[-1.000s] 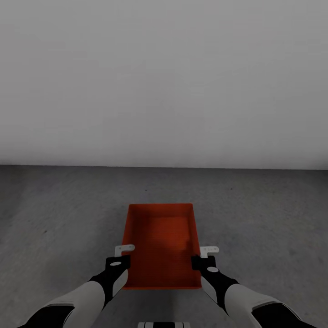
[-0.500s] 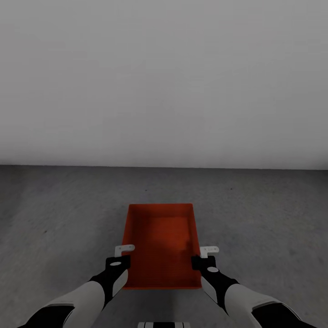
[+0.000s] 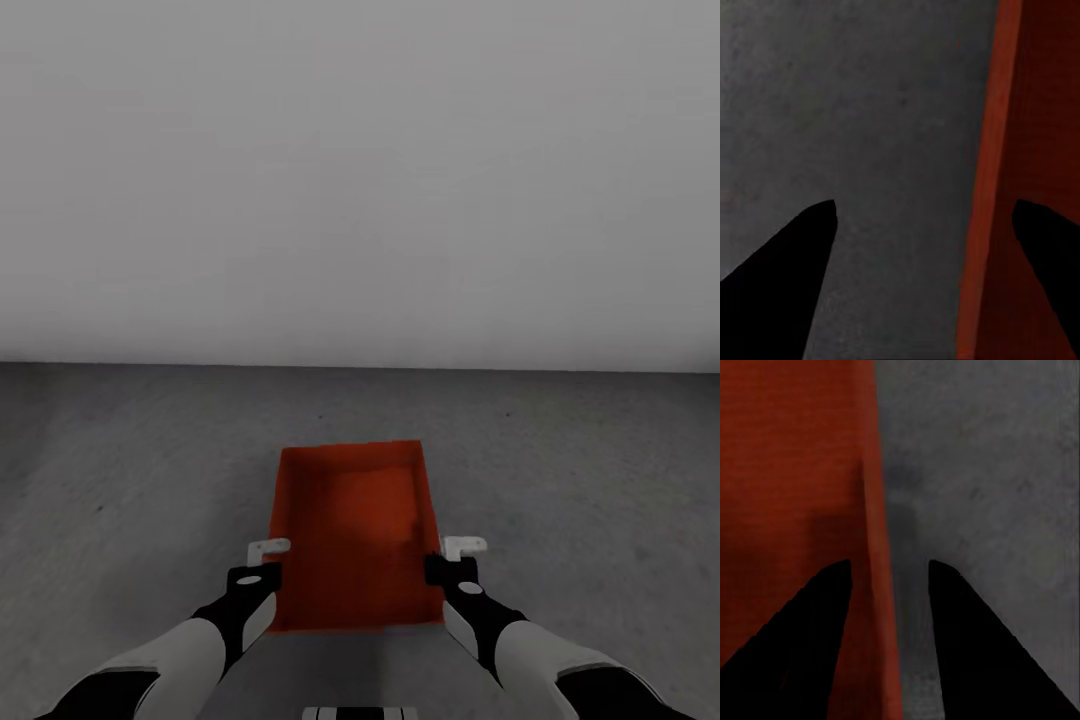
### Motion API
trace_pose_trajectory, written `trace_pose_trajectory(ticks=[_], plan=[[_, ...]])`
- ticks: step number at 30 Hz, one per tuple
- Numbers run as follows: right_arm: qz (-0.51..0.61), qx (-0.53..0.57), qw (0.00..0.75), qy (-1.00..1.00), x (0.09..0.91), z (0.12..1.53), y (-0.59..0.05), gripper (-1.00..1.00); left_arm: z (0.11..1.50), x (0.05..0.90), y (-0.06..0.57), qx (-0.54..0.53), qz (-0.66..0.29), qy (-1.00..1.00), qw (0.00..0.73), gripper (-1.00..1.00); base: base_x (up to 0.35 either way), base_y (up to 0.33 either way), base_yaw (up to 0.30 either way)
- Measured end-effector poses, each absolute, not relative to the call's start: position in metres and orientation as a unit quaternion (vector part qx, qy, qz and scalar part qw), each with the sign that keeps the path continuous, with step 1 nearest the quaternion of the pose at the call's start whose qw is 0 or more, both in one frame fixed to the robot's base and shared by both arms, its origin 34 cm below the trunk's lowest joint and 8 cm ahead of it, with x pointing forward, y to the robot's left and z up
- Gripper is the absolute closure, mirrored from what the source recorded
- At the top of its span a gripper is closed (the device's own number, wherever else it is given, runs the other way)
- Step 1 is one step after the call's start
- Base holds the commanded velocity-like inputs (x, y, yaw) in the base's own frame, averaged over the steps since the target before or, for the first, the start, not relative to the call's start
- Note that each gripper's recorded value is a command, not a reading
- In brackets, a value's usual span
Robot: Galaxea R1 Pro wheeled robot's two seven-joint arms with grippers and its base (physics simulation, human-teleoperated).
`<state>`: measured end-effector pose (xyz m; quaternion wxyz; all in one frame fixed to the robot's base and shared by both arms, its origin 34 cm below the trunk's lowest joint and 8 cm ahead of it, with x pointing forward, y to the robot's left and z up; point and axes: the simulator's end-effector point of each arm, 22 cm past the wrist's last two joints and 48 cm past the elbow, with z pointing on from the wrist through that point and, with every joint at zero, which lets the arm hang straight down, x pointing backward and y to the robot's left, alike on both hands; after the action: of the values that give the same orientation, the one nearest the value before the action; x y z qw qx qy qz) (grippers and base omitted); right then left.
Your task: Move the two storage containers from the living room to the garage. In the garage, place one container on the floor and stack the other container on top of it (either order is fine).
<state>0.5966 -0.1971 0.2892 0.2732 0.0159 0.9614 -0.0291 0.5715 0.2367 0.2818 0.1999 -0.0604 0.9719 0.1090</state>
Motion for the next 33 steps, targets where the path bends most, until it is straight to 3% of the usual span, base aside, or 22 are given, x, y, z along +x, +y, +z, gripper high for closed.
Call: trace_pose_trajectory(ticks=[2,33], plan=[[-0.032,0.027,0.272,0.961,0.5958,0.2888,-0.2003,-1.0,0.2819,0.5715,0.2567,-0.062,0.123,0.97,0.2,-1.0,0.0,0.0,0.0],[-0.031,0.026,0.271,0.962,0.5973,0.2972,-0.1994,-1.0,0.2908,0.574,0.2558,-0.061,0.123,0.97,0.202,-1.0,0.0,0.0,0.0]])
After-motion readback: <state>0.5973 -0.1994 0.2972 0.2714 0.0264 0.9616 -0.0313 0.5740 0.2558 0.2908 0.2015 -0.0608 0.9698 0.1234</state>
